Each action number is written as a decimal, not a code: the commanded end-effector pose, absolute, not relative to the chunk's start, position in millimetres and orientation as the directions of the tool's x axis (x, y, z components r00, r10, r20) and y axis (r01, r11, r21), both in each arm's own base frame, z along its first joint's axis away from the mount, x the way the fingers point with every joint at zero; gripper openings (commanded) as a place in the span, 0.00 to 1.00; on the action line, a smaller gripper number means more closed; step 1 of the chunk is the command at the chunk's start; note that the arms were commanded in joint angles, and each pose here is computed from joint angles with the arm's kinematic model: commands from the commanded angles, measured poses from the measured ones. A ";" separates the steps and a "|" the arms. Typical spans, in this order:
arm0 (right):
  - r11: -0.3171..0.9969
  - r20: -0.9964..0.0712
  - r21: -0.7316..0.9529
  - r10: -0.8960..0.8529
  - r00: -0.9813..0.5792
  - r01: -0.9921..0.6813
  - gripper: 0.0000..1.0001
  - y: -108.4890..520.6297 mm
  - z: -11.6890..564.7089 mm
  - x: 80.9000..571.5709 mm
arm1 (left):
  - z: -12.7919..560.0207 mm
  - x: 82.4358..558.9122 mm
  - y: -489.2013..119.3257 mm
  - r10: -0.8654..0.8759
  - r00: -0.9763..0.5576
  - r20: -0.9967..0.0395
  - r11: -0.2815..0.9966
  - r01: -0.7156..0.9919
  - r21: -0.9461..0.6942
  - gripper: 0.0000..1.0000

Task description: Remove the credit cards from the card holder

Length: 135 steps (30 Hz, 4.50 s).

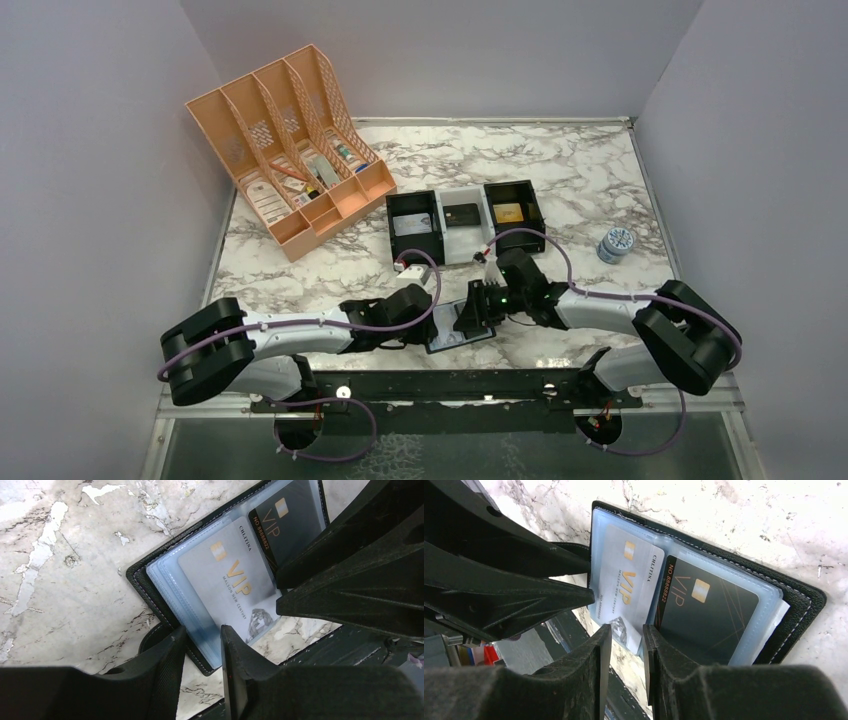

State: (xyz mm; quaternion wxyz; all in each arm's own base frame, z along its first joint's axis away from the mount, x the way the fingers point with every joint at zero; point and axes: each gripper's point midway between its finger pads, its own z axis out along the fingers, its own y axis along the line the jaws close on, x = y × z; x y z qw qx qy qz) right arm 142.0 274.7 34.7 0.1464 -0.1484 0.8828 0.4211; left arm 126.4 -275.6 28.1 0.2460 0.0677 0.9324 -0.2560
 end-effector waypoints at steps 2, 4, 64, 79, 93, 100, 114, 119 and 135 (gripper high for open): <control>0.569 -0.413 0.707 -0.151 -0.898 -0.420 0.29 283.5 39.9 146.7 | 20.8 126.3 -273.2 -0.002 -0.867 -0.497 0.866 0.247 -0.435 0.31; 0.576 -0.410 0.704 -0.149 -0.900 -0.416 0.29 282.9 38.6 147.7 | 18.8 126.0 -272.2 0.000 -0.869 -0.495 0.868 0.245 -0.431 0.30; 0.660 -0.364 0.700 0.001 -0.931 -0.273 0.18 269.8 18.6 154.6 | 34.8 124.5 -293.3 0.057 -0.853 -0.519 0.827 0.332 -0.455 0.31; 0.600 -0.396 0.744 0.043 -0.917 -0.293 0.02 276.0 42.9 156.5 | -0.2 119.8 -262.0 0.073 -0.874 -0.480 0.908 0.258 -0.330 0.19; 0.589 -0.425 0.733 0.005 -0.905 -0.341 0.01 269.6 50.9 155.6 | -2.3 120.6 -252.6 0.064 -0.870 -0.489 0.921 0.241 -0.308 0.17; 0.547 -0.416 0.751 -0.044 -0.908 -0.370 0.03 272.2 56.0 151.1 | 2.2 121.5 -252.4 0.060 -0.863 -0.502 0.916 0.248 -0.316 0.17; 0.604 -0.358 0.730 -0.063 -0.932 -0.321 0.05 264.6 35.2 155.2 | 10.0 122.6 -257.1 0.060 -0.856 -0.513 0.905 0.264 -0.334 0.19; 0.626 -0.345 0.726 -0.027 -0.938 -0.285 0.05 260.9 27.7 156.4 | 36.0 126.3 -271.0 0.025 -0.841 -0.541 0.871 0.284 -0.401 0.31; 0.614 -0.348 0.740 -0.002 -0.937 -0.276 0.05 260.4 27.5 154.9 | 54.7 124.5 -319.0 0.007 -0.827 -0.562 0.753 0.374 -0.541 0.34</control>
